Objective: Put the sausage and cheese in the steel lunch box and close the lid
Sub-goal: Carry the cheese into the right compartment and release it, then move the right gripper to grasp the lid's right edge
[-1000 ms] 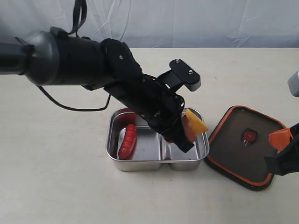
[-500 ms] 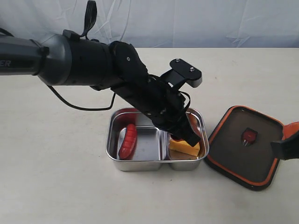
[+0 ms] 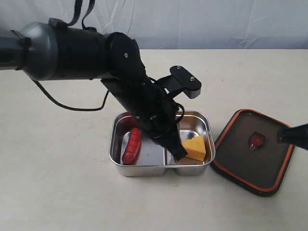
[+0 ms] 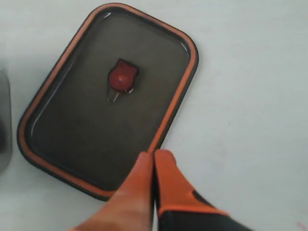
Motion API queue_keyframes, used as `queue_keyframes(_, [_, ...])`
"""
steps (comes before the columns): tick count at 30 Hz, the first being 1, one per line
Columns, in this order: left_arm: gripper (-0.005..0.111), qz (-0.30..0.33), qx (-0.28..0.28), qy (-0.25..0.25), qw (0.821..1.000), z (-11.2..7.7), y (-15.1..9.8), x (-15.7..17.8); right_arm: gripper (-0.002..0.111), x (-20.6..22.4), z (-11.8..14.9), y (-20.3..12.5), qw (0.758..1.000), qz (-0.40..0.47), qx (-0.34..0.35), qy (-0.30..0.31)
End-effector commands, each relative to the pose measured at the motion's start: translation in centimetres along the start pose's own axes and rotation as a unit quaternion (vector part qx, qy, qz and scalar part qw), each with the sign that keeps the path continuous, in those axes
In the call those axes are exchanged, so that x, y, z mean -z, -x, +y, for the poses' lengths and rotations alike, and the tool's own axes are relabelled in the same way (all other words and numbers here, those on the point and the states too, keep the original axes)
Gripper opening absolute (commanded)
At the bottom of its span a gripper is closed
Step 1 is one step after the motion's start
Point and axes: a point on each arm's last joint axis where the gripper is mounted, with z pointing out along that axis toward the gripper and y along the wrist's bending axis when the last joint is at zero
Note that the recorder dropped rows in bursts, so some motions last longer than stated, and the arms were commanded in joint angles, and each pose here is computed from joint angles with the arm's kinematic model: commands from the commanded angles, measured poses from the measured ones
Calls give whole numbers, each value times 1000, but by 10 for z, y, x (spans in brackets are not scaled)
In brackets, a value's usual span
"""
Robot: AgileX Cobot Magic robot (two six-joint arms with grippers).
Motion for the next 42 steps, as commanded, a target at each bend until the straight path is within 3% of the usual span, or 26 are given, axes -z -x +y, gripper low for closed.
queue_keyframes(1, [0,20,-2,58,998,-3,-3,35,1,-6,8,30,999,1,-48,-10])
queue_keyframes(5, [0,-9,-9,72,997,-13,-8,65,1,-16,-2,61,996,26,-86,-19])
queue_keyframes(9, [0,-40,-17,80,996,-25,-20,95,1,-37,-18,79,991,89,-102,10])
queue_keyframes(16, [0,-70,-13,85,994,-40,-46,115,1,-92,-46,73,971,198,-137,7])
queue_keyframes(21, [0,-73,-10,89,993,-41,-60,111,1,-124,-47,66,962,242,-127,2])
queue_keyframes(24, [0,-70,-7,92,993,-40,-67,104,12,-139,-44,61,957,261,-123,7])
queue_keyframes(28, [0,-68,-4,94,993,-39,-73,97,44,-155,-43,55,952,283,-117,7])
queue_keyframes(42, [0,-85,-1,102,991,-37,-74,94,45,-187,-39,43,942,307,-136,8])
